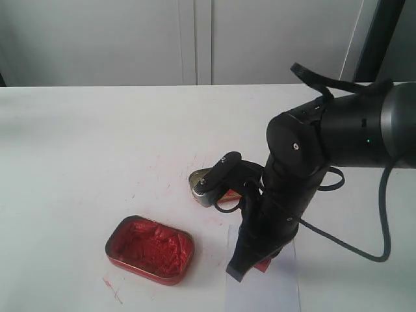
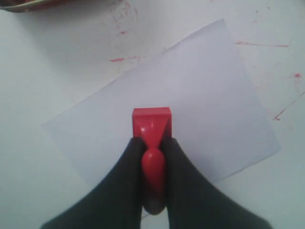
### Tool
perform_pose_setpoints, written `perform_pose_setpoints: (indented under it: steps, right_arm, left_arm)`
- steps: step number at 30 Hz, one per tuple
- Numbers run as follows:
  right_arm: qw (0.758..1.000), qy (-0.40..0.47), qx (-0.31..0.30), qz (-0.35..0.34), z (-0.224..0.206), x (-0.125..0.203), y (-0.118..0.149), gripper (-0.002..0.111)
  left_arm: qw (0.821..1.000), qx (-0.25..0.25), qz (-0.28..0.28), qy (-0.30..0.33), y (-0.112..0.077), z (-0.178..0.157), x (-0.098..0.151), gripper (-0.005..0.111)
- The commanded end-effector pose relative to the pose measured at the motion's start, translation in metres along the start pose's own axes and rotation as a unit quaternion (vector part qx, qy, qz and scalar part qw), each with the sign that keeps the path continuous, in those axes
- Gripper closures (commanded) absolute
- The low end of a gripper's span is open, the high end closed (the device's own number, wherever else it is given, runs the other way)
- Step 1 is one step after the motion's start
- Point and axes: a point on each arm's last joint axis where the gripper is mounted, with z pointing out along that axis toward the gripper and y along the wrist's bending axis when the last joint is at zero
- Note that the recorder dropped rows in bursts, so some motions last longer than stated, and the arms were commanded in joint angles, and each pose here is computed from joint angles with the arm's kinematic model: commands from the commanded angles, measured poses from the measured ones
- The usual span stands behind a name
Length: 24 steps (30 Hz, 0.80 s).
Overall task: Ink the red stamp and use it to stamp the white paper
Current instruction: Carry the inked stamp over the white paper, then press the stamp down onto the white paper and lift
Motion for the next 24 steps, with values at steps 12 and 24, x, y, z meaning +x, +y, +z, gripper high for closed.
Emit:
perform_pose_setpoints:
  steps: [12, 24]
  right_arm:
    - [0.998, -0.012, 0.039, 0.054, 0.009, 0.011, -0.005, 0.108]
    - [0.997, -0.015, 0.037, 0.069, 0.019, 0.006, 0.000, 0.108]
  left_arm:
    - [1.000, 0.004, 0.000, -0.001, 0.000, 0.000, 0.001, 0.107]
    - [1.000, 0.004, 0.000, -0.001, 0.000, 0.000, 0.001, 0.107]
